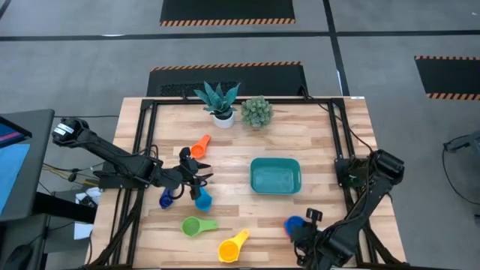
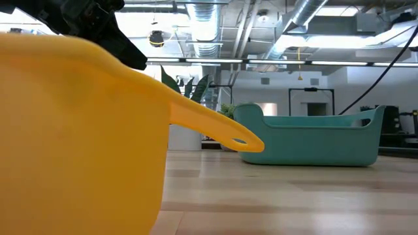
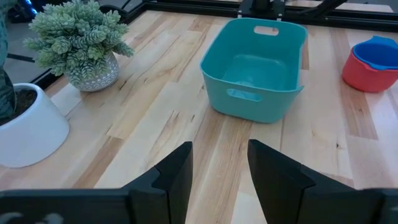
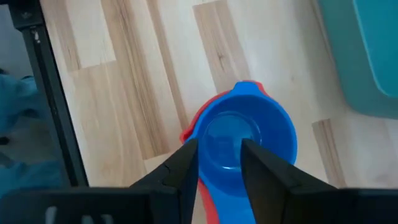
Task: Nest measuring cups in basket
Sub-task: Prepare the measuring cups
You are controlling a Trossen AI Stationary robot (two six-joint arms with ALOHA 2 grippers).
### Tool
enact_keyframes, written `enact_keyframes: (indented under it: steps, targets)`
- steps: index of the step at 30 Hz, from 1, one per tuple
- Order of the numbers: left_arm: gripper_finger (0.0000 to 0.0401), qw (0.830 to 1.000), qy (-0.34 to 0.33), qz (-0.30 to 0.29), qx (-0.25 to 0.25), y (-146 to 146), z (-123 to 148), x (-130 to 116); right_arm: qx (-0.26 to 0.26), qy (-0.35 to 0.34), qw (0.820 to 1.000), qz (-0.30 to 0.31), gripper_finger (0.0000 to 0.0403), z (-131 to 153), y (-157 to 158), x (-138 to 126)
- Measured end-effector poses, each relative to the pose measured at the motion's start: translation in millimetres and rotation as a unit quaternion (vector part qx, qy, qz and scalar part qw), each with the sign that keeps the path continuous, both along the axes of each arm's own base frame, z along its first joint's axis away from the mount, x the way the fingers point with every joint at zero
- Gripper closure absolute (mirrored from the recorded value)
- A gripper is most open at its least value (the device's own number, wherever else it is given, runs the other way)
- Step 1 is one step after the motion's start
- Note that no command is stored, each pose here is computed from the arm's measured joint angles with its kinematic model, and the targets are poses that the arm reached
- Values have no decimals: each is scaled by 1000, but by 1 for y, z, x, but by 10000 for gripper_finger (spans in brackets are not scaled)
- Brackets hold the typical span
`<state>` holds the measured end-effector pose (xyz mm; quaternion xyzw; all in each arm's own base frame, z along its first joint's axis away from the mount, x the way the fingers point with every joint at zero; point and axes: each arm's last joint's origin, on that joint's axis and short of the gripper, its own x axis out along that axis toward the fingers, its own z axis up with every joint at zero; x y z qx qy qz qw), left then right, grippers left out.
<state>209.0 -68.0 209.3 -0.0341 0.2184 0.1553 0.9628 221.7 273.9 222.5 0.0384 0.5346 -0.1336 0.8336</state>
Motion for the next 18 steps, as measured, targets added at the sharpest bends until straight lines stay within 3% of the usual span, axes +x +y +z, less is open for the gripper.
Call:
enact_keyframes:
  steps: [7, 13, 18]
  targets:
    - [255, 1000, 1, -4, -6, 0, 0, 0, -72, -60, 993, 78, 255, 13, -15, 33]
    - [255, 996, 14, -57, -63, -4, -2, 0, -73, -103, 976, 178, 265, 17, -26, 72]
    - [255, 996, 30, -59, -54, -4, -4, -1, -39, -148, 950, 273, 270, 18, -38, 103]
